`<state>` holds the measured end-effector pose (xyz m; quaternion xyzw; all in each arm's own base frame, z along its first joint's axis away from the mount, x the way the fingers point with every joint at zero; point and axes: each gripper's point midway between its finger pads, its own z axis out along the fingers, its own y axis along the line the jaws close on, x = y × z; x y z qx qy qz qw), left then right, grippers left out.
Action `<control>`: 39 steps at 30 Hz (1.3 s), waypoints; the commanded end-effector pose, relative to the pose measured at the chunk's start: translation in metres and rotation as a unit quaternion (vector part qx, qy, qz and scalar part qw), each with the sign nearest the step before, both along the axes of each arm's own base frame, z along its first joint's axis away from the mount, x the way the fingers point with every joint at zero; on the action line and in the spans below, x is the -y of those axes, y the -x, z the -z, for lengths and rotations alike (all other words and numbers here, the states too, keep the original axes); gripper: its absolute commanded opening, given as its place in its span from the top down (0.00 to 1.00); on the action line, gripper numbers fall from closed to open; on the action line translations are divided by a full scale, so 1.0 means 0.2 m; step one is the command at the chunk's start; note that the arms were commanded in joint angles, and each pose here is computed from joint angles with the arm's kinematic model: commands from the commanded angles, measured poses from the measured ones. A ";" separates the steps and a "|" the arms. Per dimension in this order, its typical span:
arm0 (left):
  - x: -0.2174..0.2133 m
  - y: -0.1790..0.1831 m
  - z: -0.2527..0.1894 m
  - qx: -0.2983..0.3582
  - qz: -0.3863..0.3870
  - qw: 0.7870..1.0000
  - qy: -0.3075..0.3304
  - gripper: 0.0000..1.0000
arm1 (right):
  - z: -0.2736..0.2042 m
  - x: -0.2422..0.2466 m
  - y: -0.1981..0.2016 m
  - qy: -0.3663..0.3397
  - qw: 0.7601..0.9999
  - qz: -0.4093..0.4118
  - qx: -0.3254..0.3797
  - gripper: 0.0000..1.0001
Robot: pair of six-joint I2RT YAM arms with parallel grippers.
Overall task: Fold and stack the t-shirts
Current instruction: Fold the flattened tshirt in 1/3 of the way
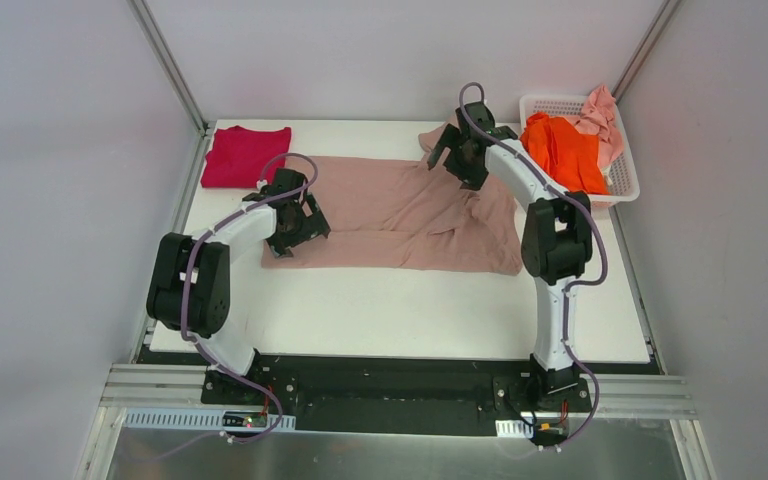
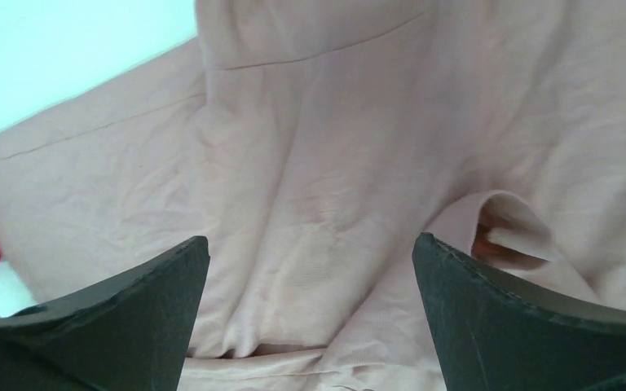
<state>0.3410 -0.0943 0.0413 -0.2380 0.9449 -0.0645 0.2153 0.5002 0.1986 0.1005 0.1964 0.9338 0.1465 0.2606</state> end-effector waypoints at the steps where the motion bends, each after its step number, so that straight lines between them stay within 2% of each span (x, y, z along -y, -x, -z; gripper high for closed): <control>1: 0.00 -0.04 -0.15 0.042 0.009 0.999 0.004 0.01 | -0.18 0.19 0.11 0.092 0.995 0.031 0.007 0.01; 4: 0.01 -0.05 -0.18 0.051 0.010 0.999 0.010 0.01 | -0.15 0.26 0.30 0.103 0.994 0.046 0.002 0.00; 7: 0.00 -0.04 -0.19 0.052 0.011 0.999 0.009 0.01 | 0.02 0.17 0.55 0.049 0.998 0.012 -0.046 0.00; 10: 0.00 -0.03 -0.18 0.049 0.013 0.999 0.009 0.01 | 0.11 0.07 0.66 0.018 0.997 -0.017 -0.067 0.01; 28: -0.02 -0.02 -0.11 0.032 0.016 0.999 -0.009 0.01 | 0.21 -0.12 0.24 0.024 0.999 -0.027 -0.025 0.00; 39: -0.02 -0.02 -0.09 0.026 0.019 0.999 -0.008 0.01 | 0.12 -0.23 0.06 -0.025 0.999 -0.014 0.028 0.00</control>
